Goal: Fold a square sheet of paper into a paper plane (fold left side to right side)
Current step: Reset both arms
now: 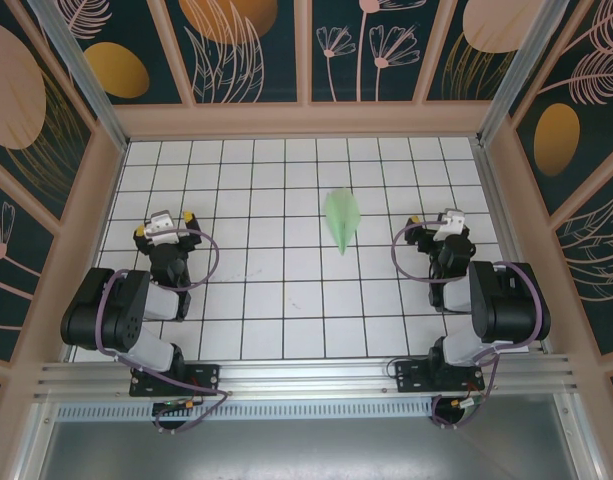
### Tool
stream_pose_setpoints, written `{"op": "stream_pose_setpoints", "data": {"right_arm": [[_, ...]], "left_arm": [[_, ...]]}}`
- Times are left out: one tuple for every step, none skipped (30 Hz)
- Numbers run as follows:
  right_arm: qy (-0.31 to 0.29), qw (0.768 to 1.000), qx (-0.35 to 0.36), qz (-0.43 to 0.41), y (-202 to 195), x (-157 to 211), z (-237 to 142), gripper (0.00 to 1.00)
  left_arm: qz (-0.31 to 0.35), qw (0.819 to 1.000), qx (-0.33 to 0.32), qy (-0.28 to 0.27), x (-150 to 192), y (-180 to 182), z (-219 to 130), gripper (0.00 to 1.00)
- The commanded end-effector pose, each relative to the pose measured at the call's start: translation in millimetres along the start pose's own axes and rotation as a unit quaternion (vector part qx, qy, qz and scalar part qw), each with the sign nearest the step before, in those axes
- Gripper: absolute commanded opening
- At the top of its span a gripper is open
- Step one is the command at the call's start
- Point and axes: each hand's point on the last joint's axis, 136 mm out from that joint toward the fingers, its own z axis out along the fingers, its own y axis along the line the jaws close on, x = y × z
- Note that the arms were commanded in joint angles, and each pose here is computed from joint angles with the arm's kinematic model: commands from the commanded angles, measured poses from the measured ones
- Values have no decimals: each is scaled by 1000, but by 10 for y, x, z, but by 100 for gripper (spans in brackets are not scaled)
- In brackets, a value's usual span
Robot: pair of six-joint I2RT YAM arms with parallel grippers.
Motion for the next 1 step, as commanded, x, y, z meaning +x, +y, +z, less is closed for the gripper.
{"op": "stream_pose_setpoints", "data": {"right_arm": [[-28, 999, -15, 1, 49, -164, 28, 99]], "left_arm": [[-13, 1000, 5, -9, -65, -14, 14, 99]]}}
